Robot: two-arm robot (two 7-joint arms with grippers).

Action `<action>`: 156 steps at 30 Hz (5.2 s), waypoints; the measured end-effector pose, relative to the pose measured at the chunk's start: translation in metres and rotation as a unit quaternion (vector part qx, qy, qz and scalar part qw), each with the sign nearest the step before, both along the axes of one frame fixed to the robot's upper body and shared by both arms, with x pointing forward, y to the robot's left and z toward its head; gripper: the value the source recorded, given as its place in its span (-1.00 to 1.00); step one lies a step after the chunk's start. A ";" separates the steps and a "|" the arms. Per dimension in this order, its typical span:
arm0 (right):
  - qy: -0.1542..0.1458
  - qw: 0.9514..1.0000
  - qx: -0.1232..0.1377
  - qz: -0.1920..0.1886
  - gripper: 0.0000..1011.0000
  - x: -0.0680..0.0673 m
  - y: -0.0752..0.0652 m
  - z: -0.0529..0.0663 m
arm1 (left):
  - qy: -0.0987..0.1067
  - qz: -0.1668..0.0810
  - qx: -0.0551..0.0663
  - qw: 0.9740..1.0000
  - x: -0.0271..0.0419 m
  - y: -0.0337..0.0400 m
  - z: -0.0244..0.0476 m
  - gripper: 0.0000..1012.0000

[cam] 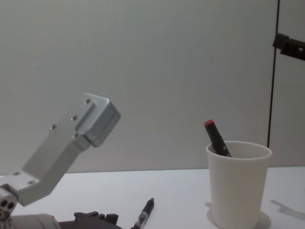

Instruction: Place the pen into the pen holder.

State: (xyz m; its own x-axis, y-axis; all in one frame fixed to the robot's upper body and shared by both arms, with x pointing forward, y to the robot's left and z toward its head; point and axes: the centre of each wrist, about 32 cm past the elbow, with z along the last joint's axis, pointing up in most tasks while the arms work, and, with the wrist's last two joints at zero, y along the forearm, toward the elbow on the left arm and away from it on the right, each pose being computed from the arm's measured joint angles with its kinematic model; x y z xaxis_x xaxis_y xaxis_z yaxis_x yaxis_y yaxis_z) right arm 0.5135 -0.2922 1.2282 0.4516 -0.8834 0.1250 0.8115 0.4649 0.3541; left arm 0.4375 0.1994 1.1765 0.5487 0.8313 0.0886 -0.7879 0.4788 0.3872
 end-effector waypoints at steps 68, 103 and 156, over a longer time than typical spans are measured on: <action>0.000 1.000 0.000 0.000 0.98 0.000 0.000 0.000 | 0.001 0.000 0.001 1.000 0.0000 -0.0001 -0.0005 -0.47; 0.000 1.000 0.000 0.000 0.98 0.000 0.000 0.000 | 0.000 -0.001 0.000 1.000 0.0000 -0.0002 0.0000 0.98; 0.000 1.000 0.000 0.000 0.98 0.000 0.000 0.000 | 0.008 0.006 0.014 1.000 -0.0010 -0.0012 0.0011 0.75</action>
State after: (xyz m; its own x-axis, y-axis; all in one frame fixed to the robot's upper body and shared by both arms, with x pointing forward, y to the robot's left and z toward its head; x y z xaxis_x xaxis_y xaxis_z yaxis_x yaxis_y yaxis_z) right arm 0.5135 -0.2922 1.2281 0.4515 -0.8834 0.1250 0.8115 0.4649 0.3541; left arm 0.4365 0.1982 1.1776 0.5394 0.8357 0.1028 -0.7876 0.4576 0.4126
